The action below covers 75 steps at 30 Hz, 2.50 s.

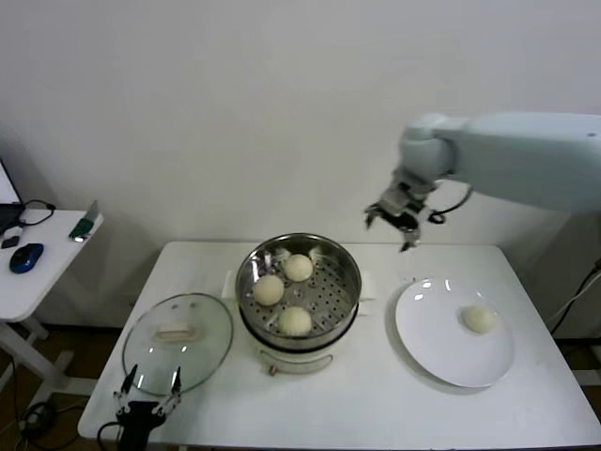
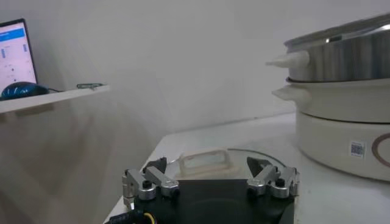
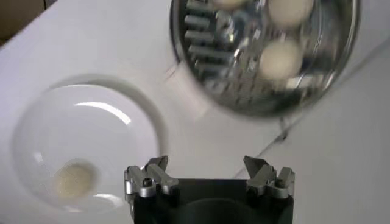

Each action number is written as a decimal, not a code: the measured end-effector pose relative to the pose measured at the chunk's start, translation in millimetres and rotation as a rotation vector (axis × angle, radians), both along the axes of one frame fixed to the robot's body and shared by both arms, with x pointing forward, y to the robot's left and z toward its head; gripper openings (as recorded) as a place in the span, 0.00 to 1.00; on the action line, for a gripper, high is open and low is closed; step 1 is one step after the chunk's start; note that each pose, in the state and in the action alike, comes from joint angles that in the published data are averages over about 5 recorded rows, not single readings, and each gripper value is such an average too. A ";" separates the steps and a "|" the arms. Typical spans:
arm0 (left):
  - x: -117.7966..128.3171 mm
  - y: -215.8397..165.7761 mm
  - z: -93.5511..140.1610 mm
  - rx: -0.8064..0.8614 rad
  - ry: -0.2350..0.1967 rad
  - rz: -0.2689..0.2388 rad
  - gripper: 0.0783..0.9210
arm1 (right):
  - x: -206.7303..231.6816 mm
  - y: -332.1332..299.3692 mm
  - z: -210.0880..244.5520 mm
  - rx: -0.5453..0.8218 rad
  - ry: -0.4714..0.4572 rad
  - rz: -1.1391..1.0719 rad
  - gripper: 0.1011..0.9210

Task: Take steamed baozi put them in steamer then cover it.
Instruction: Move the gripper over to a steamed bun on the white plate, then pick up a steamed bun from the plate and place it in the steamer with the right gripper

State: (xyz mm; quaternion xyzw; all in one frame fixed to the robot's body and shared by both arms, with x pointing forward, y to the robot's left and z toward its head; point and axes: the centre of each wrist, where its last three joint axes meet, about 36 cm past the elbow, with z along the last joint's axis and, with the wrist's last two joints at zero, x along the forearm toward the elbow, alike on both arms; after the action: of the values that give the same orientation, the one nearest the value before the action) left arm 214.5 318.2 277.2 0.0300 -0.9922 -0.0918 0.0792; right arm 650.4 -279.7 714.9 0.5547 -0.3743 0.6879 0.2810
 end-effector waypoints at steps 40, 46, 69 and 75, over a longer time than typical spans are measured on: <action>-9.2 -0.6 1.8 0.002 0.014 0.012 0.88 | -18.8 -207.4 -239.8 0.065 0.125 -0.622 0.88; -9.5 -0.7 2.2 0.003 0.013 0.012 0.88 | -17.1 -207.6 -248.4 0.073 0.115 -0.635 0.85; -6.7 0.7 4.3 0.008 0.005 0.006 0.88 | 8.3 -172.8 -165.8 0.140 0.050 -0.593 0.68; -4.4 -2.8 7.5 0.005 0.001 -0.003 0.88 | 24.0 -116.4 -65.4 0.208 -0.009 -0.520 0.69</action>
State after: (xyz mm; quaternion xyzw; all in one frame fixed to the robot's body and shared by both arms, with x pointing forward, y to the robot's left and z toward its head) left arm 210.1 315.3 284.7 0.0284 -0.9919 -0.0944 0.0796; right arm 674.4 -396.1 649.5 0.4629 -0.5740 0.5529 0.3881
